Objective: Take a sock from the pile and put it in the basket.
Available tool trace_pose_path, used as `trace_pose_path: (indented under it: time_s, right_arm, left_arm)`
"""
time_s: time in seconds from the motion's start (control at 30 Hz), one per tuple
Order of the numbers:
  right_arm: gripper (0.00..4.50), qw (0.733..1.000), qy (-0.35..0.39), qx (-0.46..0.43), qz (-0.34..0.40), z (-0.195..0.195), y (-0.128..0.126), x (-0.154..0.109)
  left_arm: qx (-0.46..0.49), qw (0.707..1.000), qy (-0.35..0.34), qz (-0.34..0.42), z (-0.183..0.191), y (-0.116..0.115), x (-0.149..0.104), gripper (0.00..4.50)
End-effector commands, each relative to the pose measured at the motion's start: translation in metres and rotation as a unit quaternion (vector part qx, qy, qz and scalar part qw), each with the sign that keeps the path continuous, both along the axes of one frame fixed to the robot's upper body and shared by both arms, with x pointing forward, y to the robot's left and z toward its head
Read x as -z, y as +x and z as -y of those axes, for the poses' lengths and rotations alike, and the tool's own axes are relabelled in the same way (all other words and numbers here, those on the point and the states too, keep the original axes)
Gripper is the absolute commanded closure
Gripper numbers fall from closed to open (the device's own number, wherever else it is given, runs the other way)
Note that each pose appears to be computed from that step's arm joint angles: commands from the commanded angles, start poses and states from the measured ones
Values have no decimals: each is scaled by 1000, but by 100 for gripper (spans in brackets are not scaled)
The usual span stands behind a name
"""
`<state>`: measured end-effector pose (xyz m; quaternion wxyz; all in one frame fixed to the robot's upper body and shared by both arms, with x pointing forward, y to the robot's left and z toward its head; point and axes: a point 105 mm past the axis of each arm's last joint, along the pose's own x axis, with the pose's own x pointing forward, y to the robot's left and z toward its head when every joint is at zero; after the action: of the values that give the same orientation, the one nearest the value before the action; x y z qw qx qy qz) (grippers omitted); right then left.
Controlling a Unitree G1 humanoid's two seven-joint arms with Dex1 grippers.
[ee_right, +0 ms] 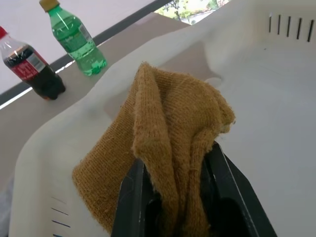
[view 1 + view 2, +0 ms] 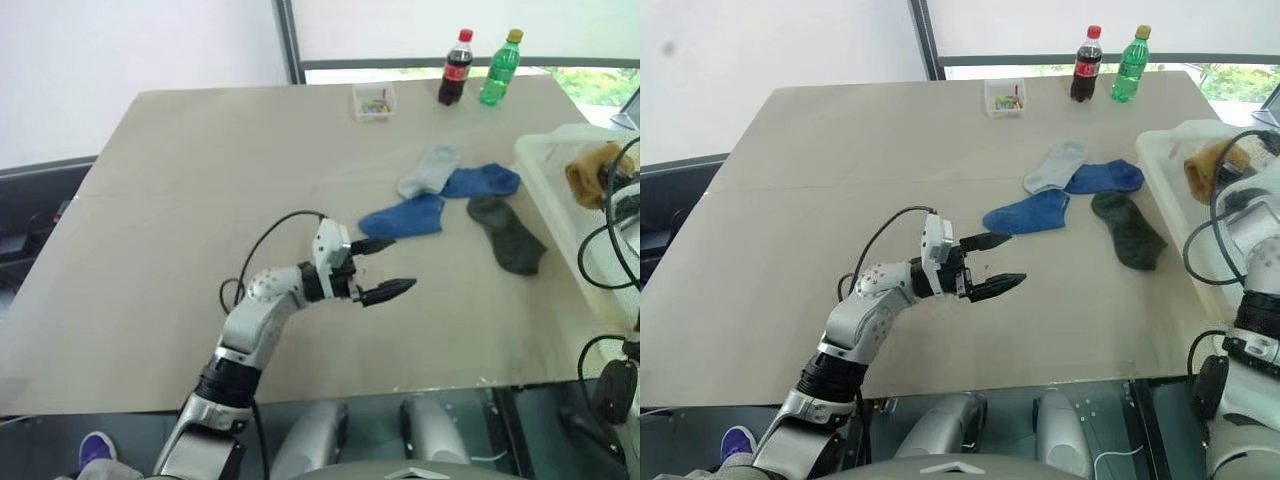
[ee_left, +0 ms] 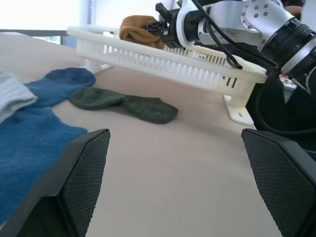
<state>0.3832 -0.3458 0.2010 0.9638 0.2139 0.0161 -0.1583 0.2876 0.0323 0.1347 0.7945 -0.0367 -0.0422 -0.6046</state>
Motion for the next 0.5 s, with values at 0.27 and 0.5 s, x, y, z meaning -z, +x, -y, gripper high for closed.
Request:
trace_pose_path:
  time_s: [0.27, 0.5]
  right_arm:
    - [441, 1000, 25, 3, -6, 9, 35, -1]
    - [441, 997, 72, -8, -17, 7, 42, 5]
  left_arm:
    - [-34, 997, -40, 60, -8, -5, -33, 0]
    - [-34, 995, -48, 79, -8, -7, -39, 0]
